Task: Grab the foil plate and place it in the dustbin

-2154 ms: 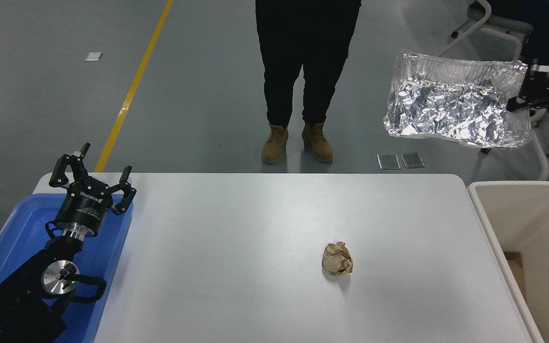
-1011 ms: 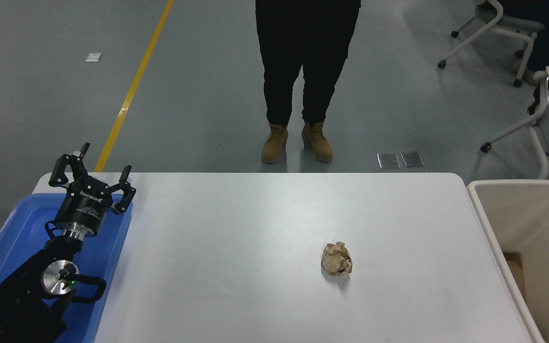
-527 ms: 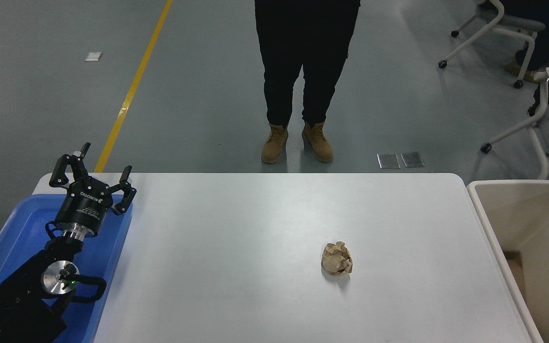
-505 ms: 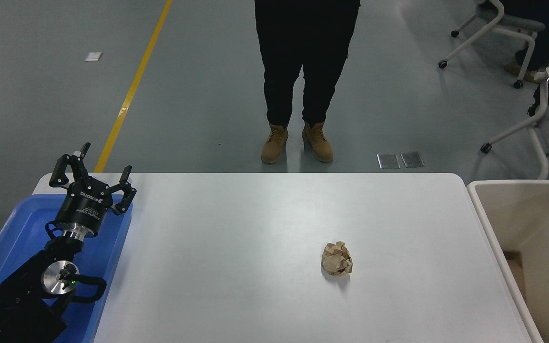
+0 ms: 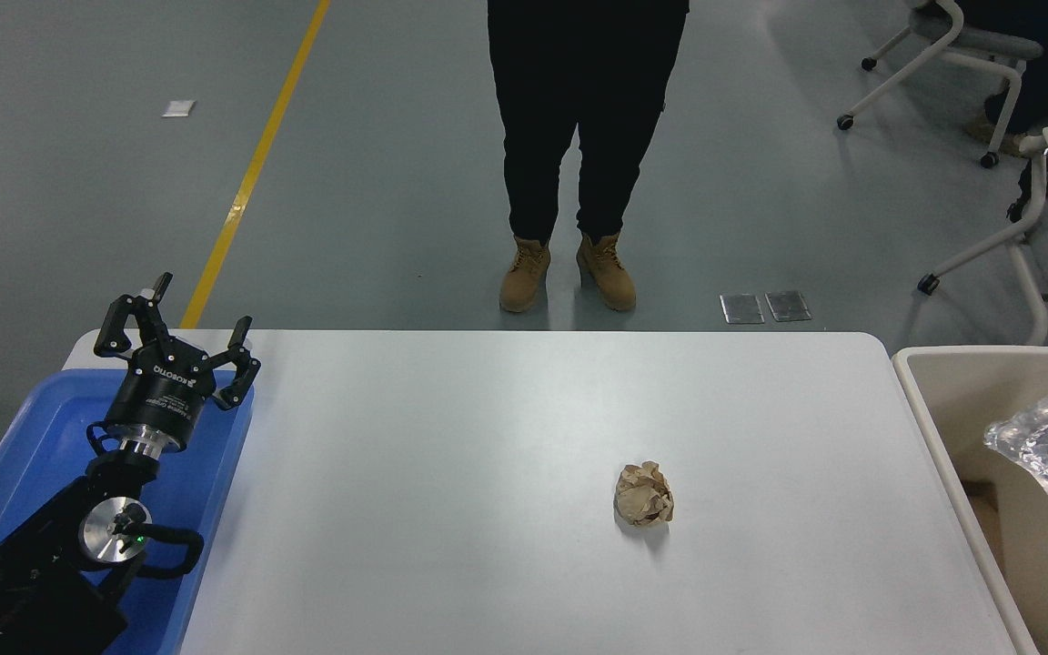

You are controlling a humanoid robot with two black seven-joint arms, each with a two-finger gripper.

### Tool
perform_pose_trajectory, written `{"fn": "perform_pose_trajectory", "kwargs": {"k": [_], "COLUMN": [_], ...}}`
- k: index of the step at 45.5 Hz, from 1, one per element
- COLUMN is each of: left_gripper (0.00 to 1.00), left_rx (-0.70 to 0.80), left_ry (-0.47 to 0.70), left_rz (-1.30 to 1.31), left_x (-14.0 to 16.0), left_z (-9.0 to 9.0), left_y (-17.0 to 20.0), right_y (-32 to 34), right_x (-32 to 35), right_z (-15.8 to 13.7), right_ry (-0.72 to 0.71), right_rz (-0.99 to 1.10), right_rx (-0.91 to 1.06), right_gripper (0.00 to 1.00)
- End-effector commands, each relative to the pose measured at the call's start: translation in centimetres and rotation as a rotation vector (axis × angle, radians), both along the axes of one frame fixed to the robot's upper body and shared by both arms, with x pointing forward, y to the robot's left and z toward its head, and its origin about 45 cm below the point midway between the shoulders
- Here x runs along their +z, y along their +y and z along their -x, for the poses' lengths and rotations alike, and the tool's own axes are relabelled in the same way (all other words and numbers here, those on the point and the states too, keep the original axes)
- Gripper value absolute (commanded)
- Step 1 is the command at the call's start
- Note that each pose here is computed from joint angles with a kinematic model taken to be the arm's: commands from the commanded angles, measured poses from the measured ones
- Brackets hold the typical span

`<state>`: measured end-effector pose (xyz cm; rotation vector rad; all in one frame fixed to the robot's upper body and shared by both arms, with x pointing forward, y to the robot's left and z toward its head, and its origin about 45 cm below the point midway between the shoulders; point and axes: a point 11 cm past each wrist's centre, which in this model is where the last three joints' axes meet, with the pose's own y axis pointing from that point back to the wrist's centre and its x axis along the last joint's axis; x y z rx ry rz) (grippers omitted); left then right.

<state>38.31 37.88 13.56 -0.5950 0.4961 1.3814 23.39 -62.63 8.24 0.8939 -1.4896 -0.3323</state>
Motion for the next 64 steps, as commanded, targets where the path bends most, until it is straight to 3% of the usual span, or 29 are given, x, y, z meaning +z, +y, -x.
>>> {"fn": "perform_pose_trajectory", "kwargs": {"k": [1, 13, 14, 18, 19, 32, 42, 53, 64], "left_gripper": [0.98, 0.98, 0.98, 0.98, 0.98, 0.98, 0.98, 0.98, 0.98], "left_rx": [0.001, -0.001, 0.0, 0.0, -0.001, 0.0, -0.001, 0.0, -0.001], "left_ry": [-0.001, -0.001, 0.0, 0.0, 0.001, 0.0, 0.0, -0.001, 0.002], "left_rz": [-0.001, -0.001, 0.0, 0.0, 0.0, 0.0, 0.001, 0.001, 0.0], "left_x": [0.0, 0.0, 0.0, 0.0, 0.0, 0.0, 0.0, 0.0, 0.0], "left_z": [0.0, 0.0, 0.0, 0.0, 0.0, 0.0, 0.0, 0.0, 0.0], "left_y": [0.1, 0.0, 0.0, 0.0, 0.0, 0.0, 0.0, 0.0, 0.0], "right_y": [0.6, 0.5, 0.5, 0.3, 0.3, 1.6, 2.4, 8.2, 16.9], "right_x": [-1.2, -1.1, -1.1, -0.9, -0.9, -1.0, 5.1, 14.5, 21.9], "right_z": [0.8, 0.8, 0.8, 0.8, 0.7, -1.1, -8.2, -16.8, -21.9], "right_ry": [0.009, 0.004, 0.003, -0.003, -0.005, -0.023, -0.124, -0.022, -0.013], "right_rz": [-0.017, -0.01, -0.008, 0.023, 0.028, -0.022, -0.093, -0.025, -0.111], "right_rx": [-0.011, -0.012, -0.012, -0.014, -0.013, 0.008, 0.093, 0.42, 0.653], "right_gripper": [0.0, 0.0, 0.11, 0.9, 1.0, 1.0, 1.0, 1.0, 1.0]}}
